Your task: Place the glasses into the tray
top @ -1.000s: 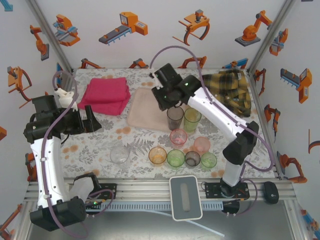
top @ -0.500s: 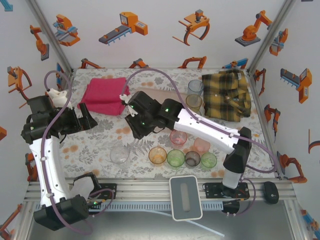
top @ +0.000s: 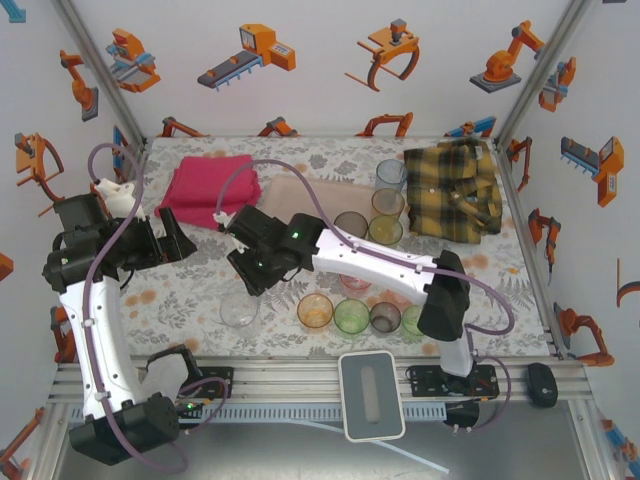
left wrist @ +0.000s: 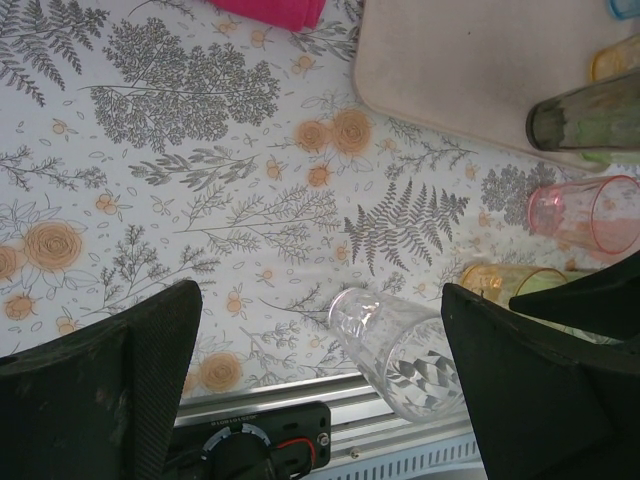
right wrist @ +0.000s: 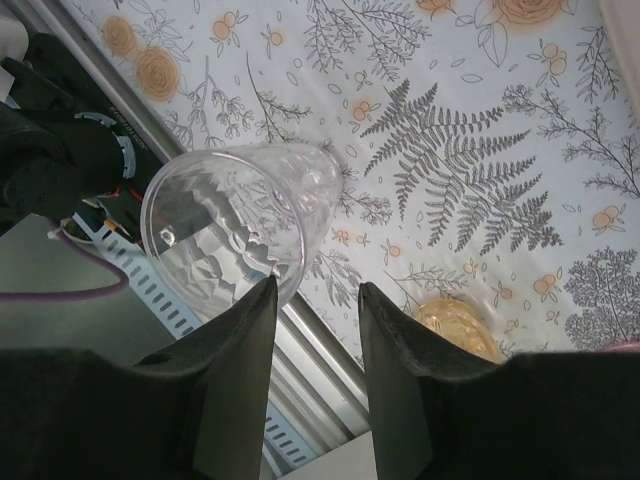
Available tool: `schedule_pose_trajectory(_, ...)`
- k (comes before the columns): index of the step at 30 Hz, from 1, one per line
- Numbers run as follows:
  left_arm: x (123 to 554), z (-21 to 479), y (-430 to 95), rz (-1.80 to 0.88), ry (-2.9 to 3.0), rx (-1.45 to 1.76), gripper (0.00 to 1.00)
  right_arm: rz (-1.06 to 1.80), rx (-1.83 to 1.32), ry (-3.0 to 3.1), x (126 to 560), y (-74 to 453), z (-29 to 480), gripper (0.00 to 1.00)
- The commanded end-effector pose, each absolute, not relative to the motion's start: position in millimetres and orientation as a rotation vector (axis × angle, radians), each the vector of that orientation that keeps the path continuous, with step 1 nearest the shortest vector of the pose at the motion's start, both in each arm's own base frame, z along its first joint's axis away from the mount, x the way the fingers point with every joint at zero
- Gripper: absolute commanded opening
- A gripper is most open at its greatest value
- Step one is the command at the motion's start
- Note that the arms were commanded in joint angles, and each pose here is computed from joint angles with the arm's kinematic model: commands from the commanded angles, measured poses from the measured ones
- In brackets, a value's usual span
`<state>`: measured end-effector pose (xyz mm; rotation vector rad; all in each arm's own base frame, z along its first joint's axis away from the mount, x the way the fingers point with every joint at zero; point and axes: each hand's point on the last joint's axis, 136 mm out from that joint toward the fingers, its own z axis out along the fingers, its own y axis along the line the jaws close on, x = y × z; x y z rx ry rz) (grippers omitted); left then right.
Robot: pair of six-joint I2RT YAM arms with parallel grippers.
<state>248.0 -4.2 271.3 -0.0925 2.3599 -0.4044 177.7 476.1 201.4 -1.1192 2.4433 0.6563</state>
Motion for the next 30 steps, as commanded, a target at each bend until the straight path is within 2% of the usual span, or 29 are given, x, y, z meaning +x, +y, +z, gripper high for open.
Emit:
schedule_pose_trajectory(1,245,275,-7,-0.428,2.344,-0.100,0.97,0.680,-1.103,2.429,176,485,210,0.39)
schedule_pose_trajectory(22,245,278,-9,-0.442,2.333,-0.096,0.97,0.537,-1.159,2.489,177,496,163,0.36)
schedule_pose_trajectory(30,245,281,-10,-0.453,2.332,-0.093,0.97,0.467,-1.180,2.478,182,491,157,0.17)
